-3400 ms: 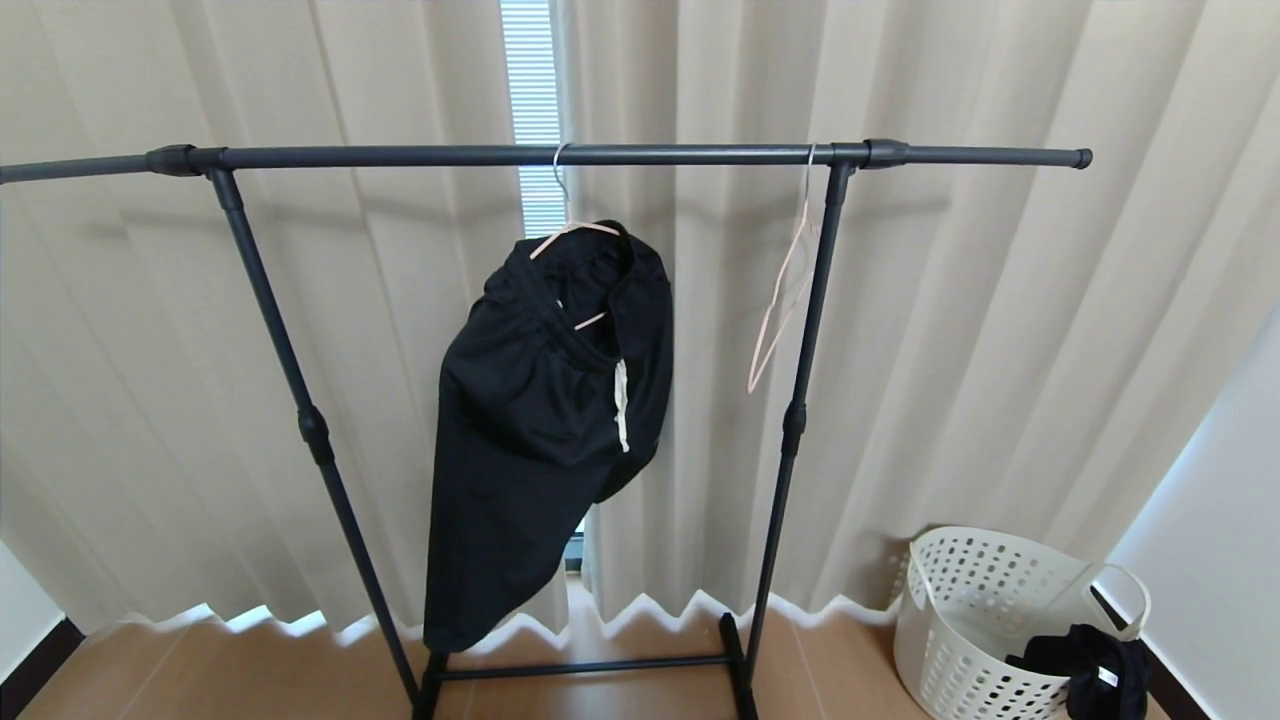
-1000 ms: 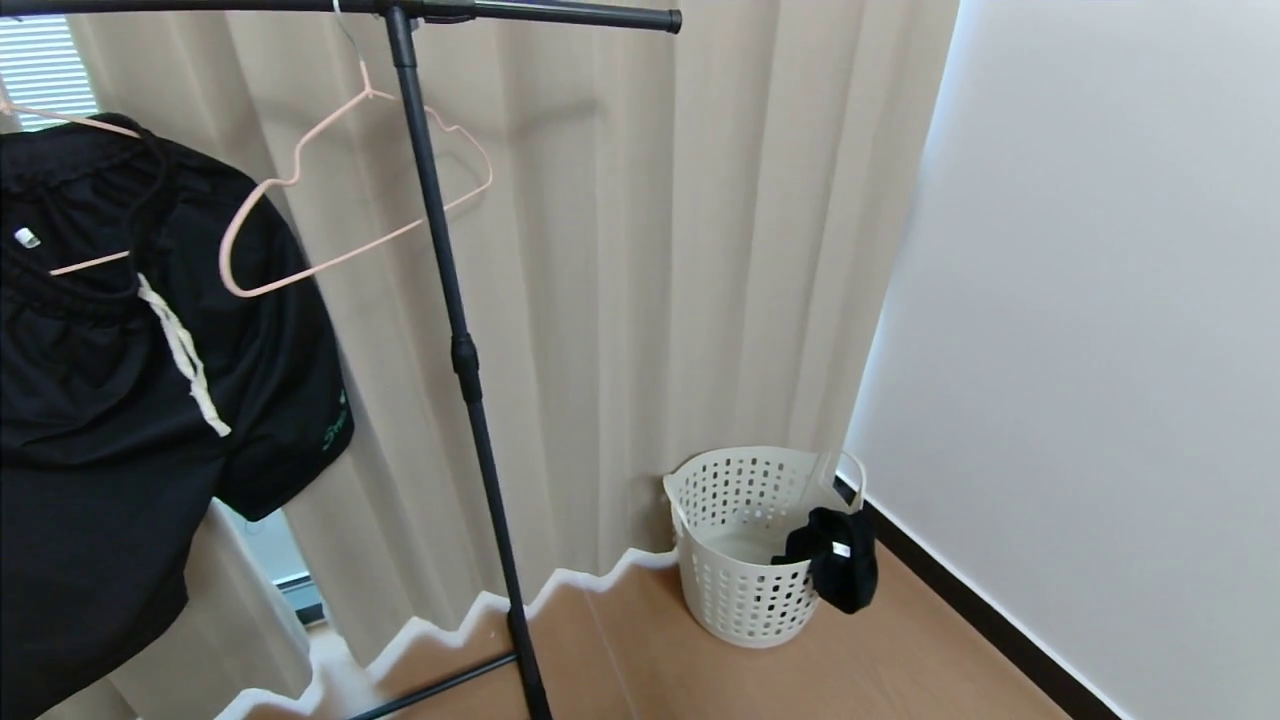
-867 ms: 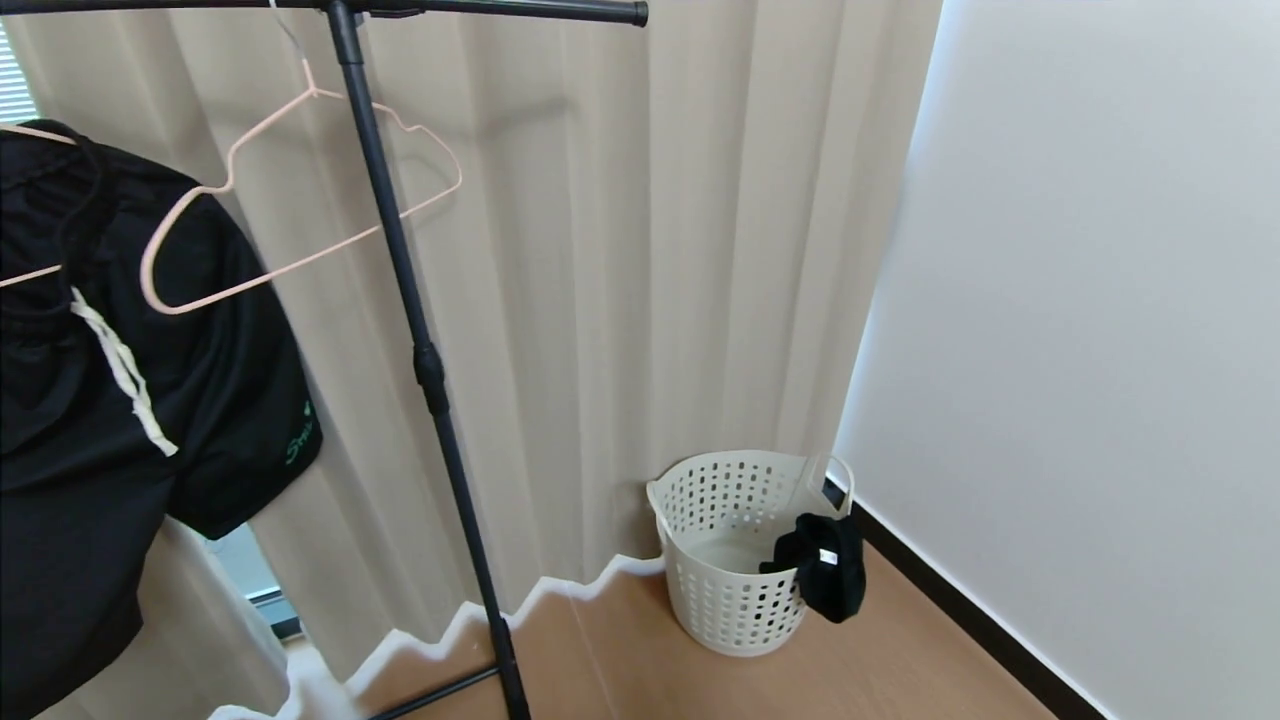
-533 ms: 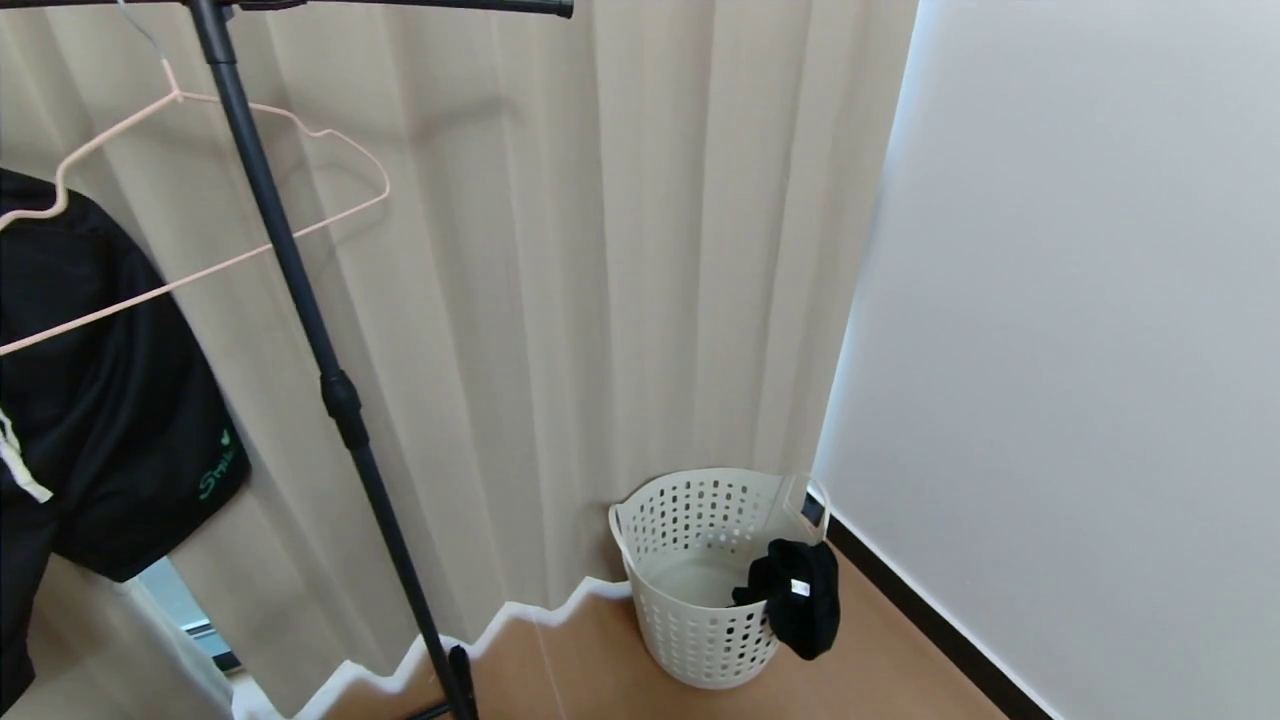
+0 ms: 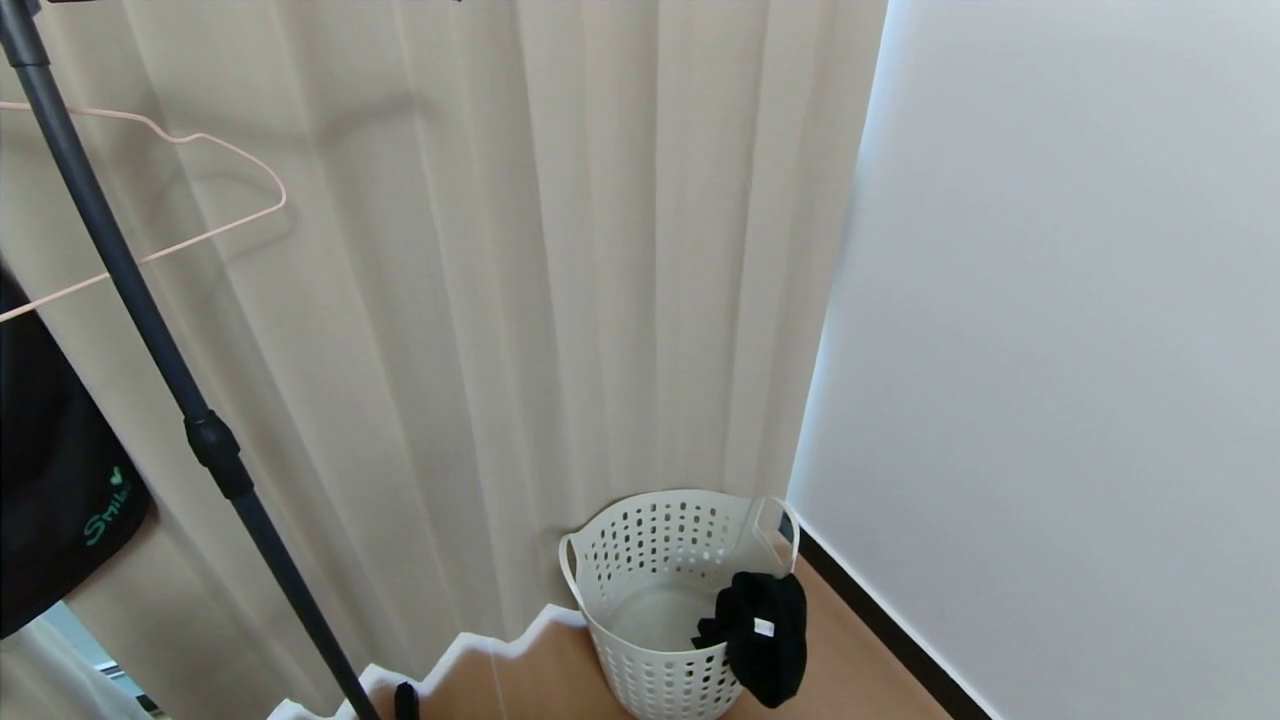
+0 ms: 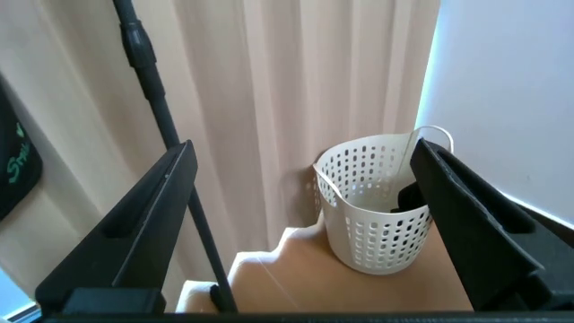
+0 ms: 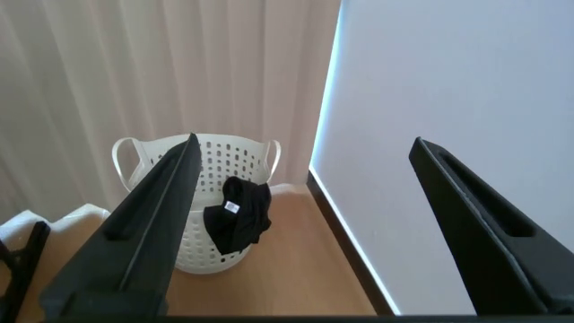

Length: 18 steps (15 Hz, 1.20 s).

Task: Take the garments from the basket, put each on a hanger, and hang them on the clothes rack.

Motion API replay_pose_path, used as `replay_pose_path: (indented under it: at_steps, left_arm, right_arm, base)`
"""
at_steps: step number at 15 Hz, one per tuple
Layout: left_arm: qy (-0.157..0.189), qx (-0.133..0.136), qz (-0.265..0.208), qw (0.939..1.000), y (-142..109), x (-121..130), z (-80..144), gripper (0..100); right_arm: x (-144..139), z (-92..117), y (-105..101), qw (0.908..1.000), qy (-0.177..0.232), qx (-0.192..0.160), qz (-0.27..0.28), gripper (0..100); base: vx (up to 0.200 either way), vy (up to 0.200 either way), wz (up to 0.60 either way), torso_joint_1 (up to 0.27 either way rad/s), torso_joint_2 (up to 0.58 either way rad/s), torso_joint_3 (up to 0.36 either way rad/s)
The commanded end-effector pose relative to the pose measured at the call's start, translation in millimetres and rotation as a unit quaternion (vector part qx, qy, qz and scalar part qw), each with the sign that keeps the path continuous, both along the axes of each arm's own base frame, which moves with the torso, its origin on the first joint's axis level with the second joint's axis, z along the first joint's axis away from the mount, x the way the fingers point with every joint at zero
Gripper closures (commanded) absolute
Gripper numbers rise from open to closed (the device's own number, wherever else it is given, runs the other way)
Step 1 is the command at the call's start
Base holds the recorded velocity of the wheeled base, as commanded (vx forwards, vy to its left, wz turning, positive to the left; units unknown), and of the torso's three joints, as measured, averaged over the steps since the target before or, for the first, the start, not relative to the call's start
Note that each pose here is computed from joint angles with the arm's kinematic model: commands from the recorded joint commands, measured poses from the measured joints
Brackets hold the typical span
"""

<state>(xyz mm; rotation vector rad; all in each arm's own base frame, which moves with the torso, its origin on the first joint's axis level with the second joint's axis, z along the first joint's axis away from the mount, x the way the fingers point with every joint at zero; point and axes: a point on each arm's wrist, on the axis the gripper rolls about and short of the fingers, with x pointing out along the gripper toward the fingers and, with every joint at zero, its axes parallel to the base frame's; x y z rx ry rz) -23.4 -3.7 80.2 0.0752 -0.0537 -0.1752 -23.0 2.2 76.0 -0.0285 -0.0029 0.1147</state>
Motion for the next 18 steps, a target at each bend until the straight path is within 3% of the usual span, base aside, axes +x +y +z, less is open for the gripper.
replay_pose_path:
  at_steps: [1, 4, 10, 18]
  left_arm:
    - [0.0, 0.0, 0.0, 1.0, 0.0, 0.1, 0.2, 0]
    - [0.001, -0.001, -0.001, 1.0, -0.1, 0.1, 0.0, 0]
    - [0.001, -0.002, -0.001, 1.0, -0.1, 0.1, 0.0, 0]
    - [0.001, -0.003, 0.0, 1.0, 0.0, 0.1, 0.0, 0]
  right_arm:
    - [0.0, -0.1, 0.0, 1.0, 0.0, 0.0, 0.001, 0]
    - [0.0, -0.2, 0.0, 1.0, 0.001, 0.0, 0.001, 0]
    - [0.0, -0.1, 0.0, 1.0, 0.0, 0.0, 0.001, 0]
    - [0.0, -0.1, 0.0, 1.0, 0.0, 0.0, 0.001, 0]
  base:
    - [0.0, 0.0, 0.0, 0.0, 0.0, 0.0]
    - [0.0, 0.0, 0.0, -0.001, 0.02, 0.012]
    - [0.0, 0.0, 0.0, -0.041, 0.29, 0.234]
    - [0.0, 0.0, 0.0, 0.002, 0.03, -0.156]
